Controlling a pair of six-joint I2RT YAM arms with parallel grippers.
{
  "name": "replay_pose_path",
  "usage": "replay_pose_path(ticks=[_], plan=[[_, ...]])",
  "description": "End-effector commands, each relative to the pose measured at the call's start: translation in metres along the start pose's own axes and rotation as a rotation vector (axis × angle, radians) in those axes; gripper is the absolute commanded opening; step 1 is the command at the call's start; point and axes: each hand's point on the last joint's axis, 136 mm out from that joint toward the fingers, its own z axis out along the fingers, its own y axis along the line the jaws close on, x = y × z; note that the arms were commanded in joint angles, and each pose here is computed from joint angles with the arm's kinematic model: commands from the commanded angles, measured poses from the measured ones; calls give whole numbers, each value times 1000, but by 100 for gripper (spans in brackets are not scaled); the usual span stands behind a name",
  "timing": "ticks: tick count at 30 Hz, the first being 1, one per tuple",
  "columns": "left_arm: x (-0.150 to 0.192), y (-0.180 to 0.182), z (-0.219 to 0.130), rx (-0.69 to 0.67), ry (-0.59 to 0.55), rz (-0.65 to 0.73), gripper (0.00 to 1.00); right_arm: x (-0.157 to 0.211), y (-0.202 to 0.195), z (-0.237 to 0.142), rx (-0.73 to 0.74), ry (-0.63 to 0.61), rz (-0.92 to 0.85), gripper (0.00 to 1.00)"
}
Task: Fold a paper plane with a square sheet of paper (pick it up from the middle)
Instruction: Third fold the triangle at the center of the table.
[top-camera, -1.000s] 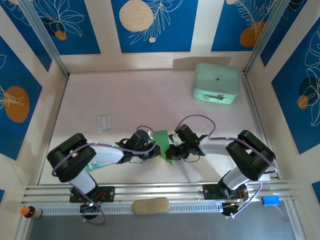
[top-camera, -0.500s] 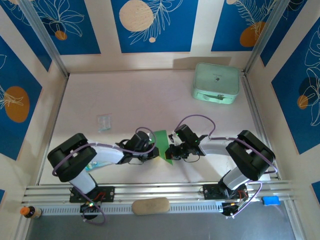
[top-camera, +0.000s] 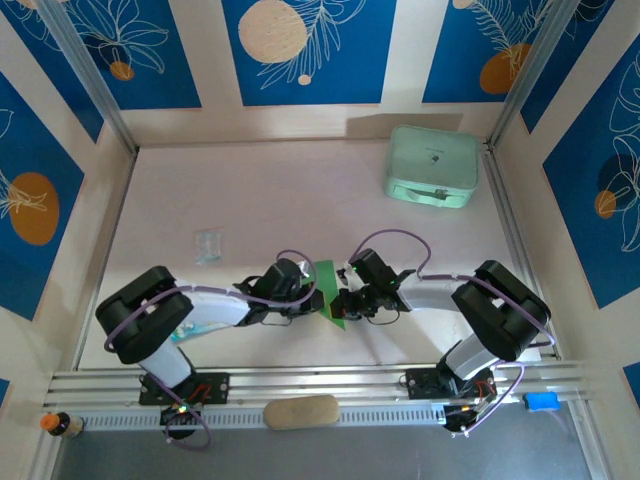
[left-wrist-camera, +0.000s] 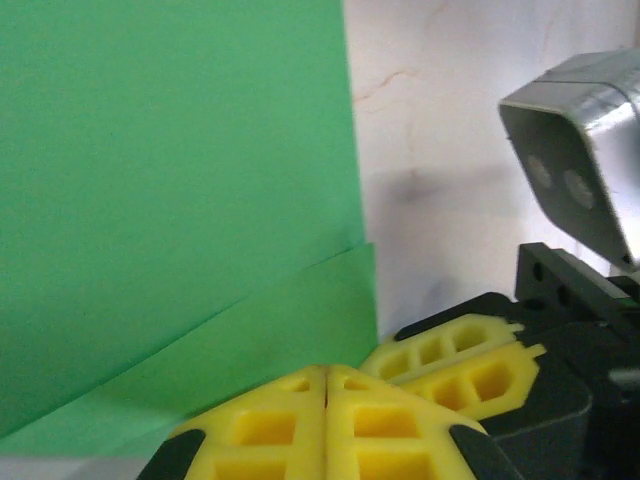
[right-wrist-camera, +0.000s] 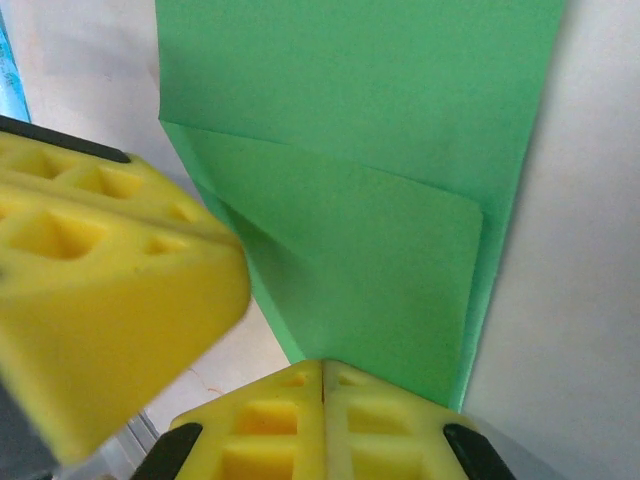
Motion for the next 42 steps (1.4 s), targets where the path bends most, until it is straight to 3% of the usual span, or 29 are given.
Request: replay_pose_path(ticks=[1,10,30,42], plan=[[6,5,9,3,17,-32,0,23,-32,2,105,60,76,0],[4,46,1,-100,-3,-82,0,22,-32,2,104,58,78,0],[-29,81,-41,-161,-93,-106,0,22,-31,2,96,60,80,0],[-42,54,-64,-114,-154,-88,1,13,-17,-8,62,11,22,0]])
